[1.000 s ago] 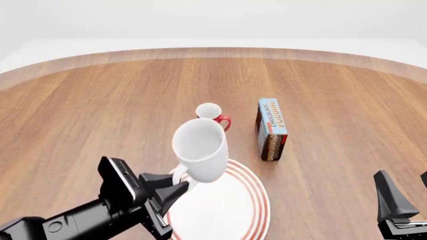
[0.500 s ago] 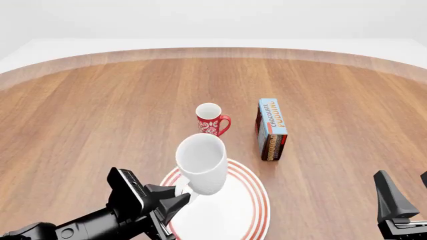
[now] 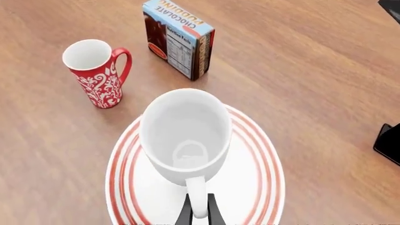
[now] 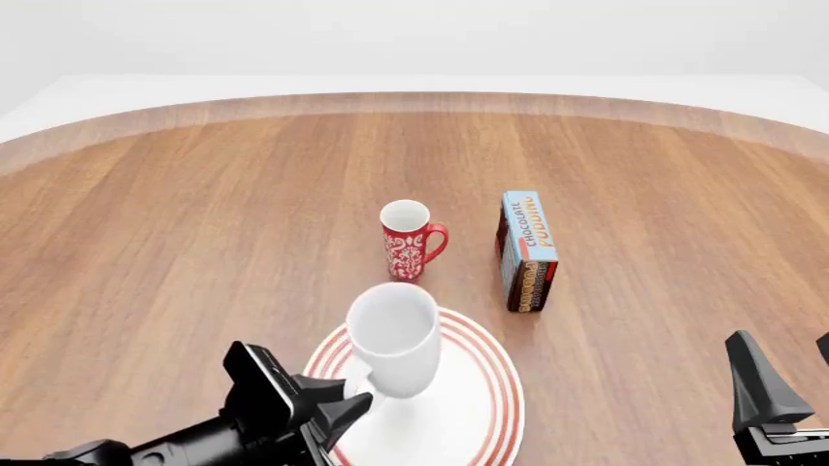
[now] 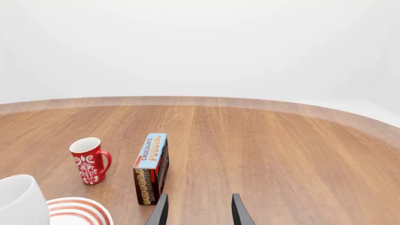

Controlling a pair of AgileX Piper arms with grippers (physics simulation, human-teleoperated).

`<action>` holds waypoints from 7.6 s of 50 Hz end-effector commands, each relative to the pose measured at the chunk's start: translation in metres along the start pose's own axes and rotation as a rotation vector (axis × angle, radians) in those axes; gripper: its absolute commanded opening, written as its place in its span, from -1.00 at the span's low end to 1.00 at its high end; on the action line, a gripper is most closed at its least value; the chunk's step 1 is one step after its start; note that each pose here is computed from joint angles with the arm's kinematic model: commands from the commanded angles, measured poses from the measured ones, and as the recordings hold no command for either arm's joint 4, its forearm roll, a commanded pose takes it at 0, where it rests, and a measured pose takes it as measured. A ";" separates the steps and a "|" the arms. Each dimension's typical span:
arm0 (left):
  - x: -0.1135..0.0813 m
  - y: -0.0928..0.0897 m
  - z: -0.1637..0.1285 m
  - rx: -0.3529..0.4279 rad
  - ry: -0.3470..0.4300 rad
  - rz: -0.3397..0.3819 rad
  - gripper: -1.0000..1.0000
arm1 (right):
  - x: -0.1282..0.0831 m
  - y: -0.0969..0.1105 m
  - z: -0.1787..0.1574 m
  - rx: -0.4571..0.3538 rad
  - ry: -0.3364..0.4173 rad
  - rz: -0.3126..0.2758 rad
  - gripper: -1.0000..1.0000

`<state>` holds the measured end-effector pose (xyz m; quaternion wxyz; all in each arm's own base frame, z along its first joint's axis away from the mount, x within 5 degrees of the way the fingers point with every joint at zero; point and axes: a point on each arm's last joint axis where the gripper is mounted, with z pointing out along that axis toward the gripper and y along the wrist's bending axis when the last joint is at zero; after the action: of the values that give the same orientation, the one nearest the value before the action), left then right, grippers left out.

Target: Pick up the white mug and put it on the plate, and put the chocolate pudding to the right of the plate.

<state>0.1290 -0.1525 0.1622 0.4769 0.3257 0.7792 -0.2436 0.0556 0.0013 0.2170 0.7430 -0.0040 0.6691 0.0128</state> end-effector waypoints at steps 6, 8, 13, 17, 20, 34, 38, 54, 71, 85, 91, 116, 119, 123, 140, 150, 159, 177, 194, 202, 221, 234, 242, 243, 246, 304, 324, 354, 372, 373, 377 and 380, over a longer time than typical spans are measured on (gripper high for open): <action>0.011 0.001 0.007 -0.004 0.028 -0.010 -1.00 | 0.000 0.000 0.000 0.000 0.000 0.000 1.00; 0.011 0.002 0.007 -0.009 0.029 -0.011 -1.00 | 0.000 0.000 0.000 0.000 0.000 0.000 1.00; 0.013 0.003 0.007 -0.012 0.032 -0.014 -1.00 | 0.000 0.000 0.000 0.000 0.000 0.000 1.00; 0.014 0.004 0.008 -0.015 0.036 -0.017 -1.00 | 0.000 0.000 0.000 0.000 0.000 0.000 1.00; 0.016 0.005 0.009 -0.019 0.038 -0.019 -1.00 | 0.000 0.000 0.000 0.000 0.000 0.000 1.00; 0.017 0.008 0.009 -0.032 0.042 -0.023 -1.00 | 0.000 0.000 0.000 0.000 0.000 0.000 1.00; 0.018 0.008 0.010 -0.031 0.045 -0.024 -1.00 | 0.000 0.000 0.000 0.000 0.000 0.000 1.00; 0.019 0.005 0.013 -0.018 0.056 -0.023 1.00 | 0.000 0.000 0.000 0.000 0.000 0.000 1.00; 0.013 0.002 0.007 -0.009 0.048 -0.016 1.00 | 0.000 0.000 0.000 0.000 0.000 0.000 1.00; 0.001 0.004 -0.014 -0.022 0.013 -0.006 1.00 | 0.000 0.000 0.000 0.000 0.000 0.000 1.00; -0.007 0.005 -0.026 -0.028 -0.013 -0.001 1.00 | 0.000 0.000 0.000 0.000 0.000 0.000 1.00; -0.039 0.014 -0.089 -0.110 -0.176 0.009 1.00 | 0.000 0.000 0.000 0.000 0.001 0.000 1.00; -0.039 0.017 -0.096 -0.133 -0.191 0.006 1.00 | -0.001 0.000 0.000 -0.003 -0.001 -0.001 1.00; -0.044 0.020 -0.114 -0.183 -0.228 0.012 1.00 | -0.001 0.000 0.000 -0.003 -0.001 -0.002 1.00; -0.035 0.034 -0.149 -0.407 -0.329 -0.008 1.00 | -0.001 0.000 0.000 -0.003 -0.003 -0.001 1.00; -0.010 0.047 -0.153 -0.607 -0.380 -0.074 1.00 | -0.001 0.000 0.000 -0.002 -0.005 -0.001 1.00; 0.004 0.051 -0.156 -0.715 -0.424 -0.098 1.00 | -0.001 0.000 0.000 -0.002 -0.004 -0.001 1.00; 0.018 0.048 -0.175 -0.941 -0.518 -0.103 1.00 | -0.001 0.000 0.000 -0.001 -0.004 -0.002 1.00; 0.015 0.048 -0.180 -0.986 -0.584 -0.080 1.00 | -0.001 0.000 0.000 0.002 -0.004 -0.006 1.00; 0.014 0.048 -0.180 -0.985 -0.588 -0.077 1.00 | -0.003 -0.001 0.000 0.010 -0.014 -0.018 1.00; 0.014 0.047 -0.180 -0.980 -0.589 -0.078 1.00 | -0.022 0.001 -0.002 -0.009 -0.012 -0.061 1.00; 0.014 0.047 -0.180 -0.978 -0.588 -0.069 1.00 | -0.038 0.004 0.017 -0.049 -0.006 -0.110 1.00; 0.014 0.047 -0.180 -0.974 -0.589 -0.072 1.00 | -0.051 0.007 0.029 -0.074 -0.018 -0.141 1.00; 0.013 0.047 -0.180 -0.974 -0.590 -0.071 1.00 | -0.052 0.007 0.030 -0.079 -0.019 -0.144 1.00; 0.013 0.047 -0.180 -0.974 -0.590 -0.071 1.00 | -0.051 0.008 0.037 -0.089 -0.010 -0.155 1.00; 0.014 0.047 -0.179 -0.972 -0.586 -0.062 1.00 | -0.058 0.040 0.143 -0.218 0.118 -0.237 1.00; 0.014 0.047 -0.179 -0.970 -0.585 -0.062 1.00 | -0.066 0.049 0.164 -0.240 0.142 -0.219 1.00; 0.014 0.047 -0.179 -0.966 -0.588 -0.065 1.00 | -0.063 0.062 0.200 -0.260 0.224 -0.172 1.00; 0.014 0.047 -0.179 -0.966 -0.588 -0.065 1.00 | -0.062 0.074 0.224 -0.276 0.267 -0.118 1.00; 0.014 0.047 -0.179 -0.966 -0.588 -0.065 1.00 | -0.062 0.075 0.225 -0.277 0.270 -0.115 1.00; 0.014 0.047 -0.179 -0.966 -0.588 -0.065 1.00 | -0.061 0.077 0.230 -0.277 0.280 -0.097 1.00; 0.014 0.047 -0.179 -0.966 -0.588 -0.065 1.00 | -0.061 0.078 0.231 -0.277 0.285 -0.088 1.00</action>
<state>0.0544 0.0063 0.2229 0.7611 -0.0352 0.6461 0.0458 0.2675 0.0782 0.3030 0.6408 -0.1459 0.7514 0.0596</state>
